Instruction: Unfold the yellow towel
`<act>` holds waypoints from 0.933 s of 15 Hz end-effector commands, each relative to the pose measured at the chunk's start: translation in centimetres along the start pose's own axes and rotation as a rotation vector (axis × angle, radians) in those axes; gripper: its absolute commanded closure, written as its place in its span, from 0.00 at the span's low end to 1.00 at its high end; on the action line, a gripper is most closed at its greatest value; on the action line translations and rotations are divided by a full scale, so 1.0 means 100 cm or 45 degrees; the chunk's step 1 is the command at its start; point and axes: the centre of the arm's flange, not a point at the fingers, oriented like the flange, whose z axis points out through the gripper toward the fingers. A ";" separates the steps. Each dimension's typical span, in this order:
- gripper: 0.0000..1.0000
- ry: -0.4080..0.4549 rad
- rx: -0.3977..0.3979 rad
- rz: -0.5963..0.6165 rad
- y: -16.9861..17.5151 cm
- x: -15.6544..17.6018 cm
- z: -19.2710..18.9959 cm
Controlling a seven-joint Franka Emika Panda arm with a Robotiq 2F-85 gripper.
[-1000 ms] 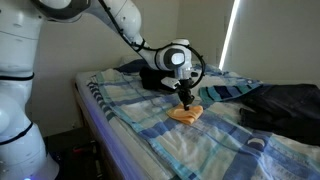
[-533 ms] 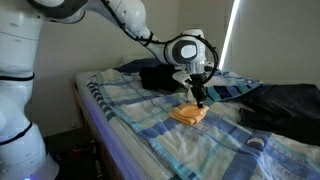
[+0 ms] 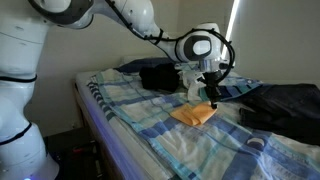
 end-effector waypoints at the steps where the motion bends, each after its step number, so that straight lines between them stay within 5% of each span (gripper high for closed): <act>1: 0.97 -0.026 0.014 0.055 0.015 0.025 0.011; 4: 0.98 -0.068 0.028 0.094 0.027 0.031 0.032; 5: 0.72 -0.088 0.031 0.101 0.027 0.030 0.039; 7: 0.70 -0.112 0.012 0.101 0.024 0.024 0.046; 14: 0.19 -0.081 0.019 0.028 0.001 -0.003 0.005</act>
